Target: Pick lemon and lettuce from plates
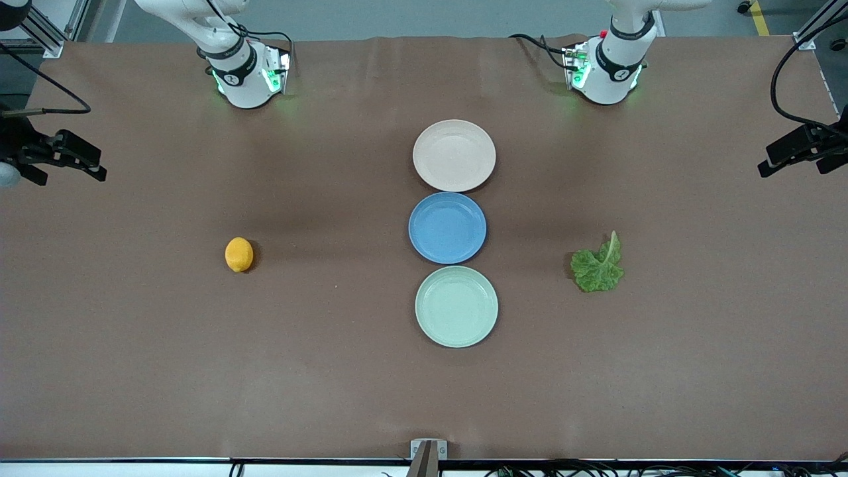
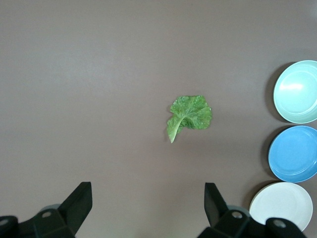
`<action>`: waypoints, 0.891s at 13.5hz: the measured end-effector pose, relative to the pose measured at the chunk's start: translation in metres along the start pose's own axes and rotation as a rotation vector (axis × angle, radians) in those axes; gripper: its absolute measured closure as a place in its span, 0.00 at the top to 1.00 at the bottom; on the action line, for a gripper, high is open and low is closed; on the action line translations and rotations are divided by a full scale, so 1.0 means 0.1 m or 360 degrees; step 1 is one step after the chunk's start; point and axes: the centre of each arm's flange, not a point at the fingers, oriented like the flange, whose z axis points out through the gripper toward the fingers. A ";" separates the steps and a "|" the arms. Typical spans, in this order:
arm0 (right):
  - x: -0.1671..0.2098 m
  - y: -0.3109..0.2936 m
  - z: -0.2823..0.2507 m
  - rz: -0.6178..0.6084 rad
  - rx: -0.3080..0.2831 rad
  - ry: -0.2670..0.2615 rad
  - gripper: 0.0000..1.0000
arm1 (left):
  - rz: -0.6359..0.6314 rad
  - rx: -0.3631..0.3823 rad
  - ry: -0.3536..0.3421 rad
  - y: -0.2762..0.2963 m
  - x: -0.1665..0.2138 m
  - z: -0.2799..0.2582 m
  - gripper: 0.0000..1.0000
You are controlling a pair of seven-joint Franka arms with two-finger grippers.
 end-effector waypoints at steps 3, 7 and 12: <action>-0.02 0.00 0.03 0.0032 0.0007 -0.0030 1.00 | 0.0002 0.0000 0.0001 0.00 0.00 0.00 1.00; -0.02 -0.02 0.04 0.0082 0.0035 -0.0042 1.00 | 0.0003 0.0000 0.0001 0.00 0.00 -0.01 1.00; -0.02 -0.03 0.04 0.0063 0.0042 -0.0039 1.00 | 0.0016 0.0001 0.0000 0.03 0.00 0.00 1.00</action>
